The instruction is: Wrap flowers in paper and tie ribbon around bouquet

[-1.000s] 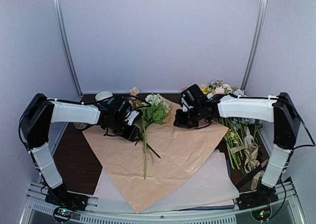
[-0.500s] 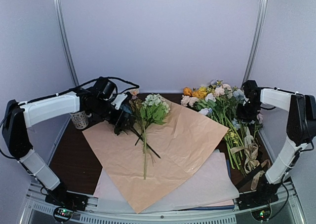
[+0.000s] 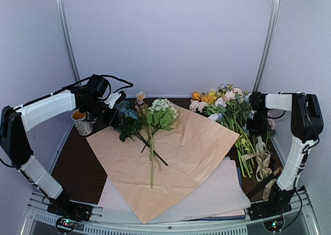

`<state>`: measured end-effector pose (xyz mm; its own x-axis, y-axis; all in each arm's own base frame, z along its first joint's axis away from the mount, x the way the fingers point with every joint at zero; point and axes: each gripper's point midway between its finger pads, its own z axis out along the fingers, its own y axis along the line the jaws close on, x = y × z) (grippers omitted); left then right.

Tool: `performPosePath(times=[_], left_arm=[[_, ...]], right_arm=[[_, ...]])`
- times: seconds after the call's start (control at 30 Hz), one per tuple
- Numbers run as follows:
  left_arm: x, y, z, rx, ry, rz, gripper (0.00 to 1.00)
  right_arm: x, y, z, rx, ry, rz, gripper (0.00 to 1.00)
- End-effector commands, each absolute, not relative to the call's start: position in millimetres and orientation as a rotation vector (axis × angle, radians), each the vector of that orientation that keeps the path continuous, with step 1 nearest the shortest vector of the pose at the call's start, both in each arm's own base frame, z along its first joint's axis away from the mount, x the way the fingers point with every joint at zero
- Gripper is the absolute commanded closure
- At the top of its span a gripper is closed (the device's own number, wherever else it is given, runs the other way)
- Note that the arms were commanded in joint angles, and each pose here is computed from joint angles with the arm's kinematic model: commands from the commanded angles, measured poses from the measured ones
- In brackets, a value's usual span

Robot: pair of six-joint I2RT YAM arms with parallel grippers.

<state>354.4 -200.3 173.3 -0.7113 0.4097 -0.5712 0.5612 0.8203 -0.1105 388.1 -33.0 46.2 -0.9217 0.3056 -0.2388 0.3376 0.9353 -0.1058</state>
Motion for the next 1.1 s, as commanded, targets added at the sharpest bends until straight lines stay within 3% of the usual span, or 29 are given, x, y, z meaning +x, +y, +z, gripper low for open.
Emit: performPosePath(times=[0.0, 0.23, 0.47, 0.73, 0.9, 1.07], left_arm=[[356, -201, 167, 0.735, 2.457, -0.383, 0.2], [356, -201, 168, 0.734, 2.454, -0.388, 0.2], [357, -201, 167, 0.733, 2.457, -0.396, 0.2], [357, -202, 168, 0.735, 2.455, -0.408, 0.2], [357, -203, 170, 0.734, 2.449, -0.419, 0.2], [356, -206, 169, 0.73, 2.448, -0.454, 0.19]], right_arm=[[385, -45, 42, 0.465, 2.897, -0.317, 0.8], [386, -47, 44, 0.448, 2.891, -0.341, 1.0], [395, -61, 103, 0.443, 2.703, -0.411, 1.0], [391, -80, 246, 0.508, 2.191, -0.414, 1.0], [379, -34, 316, 0.378, 1.962, -0.112, 1.0], [378, 84, 329, 0.198, 1.933, 0.405, 1.0]])
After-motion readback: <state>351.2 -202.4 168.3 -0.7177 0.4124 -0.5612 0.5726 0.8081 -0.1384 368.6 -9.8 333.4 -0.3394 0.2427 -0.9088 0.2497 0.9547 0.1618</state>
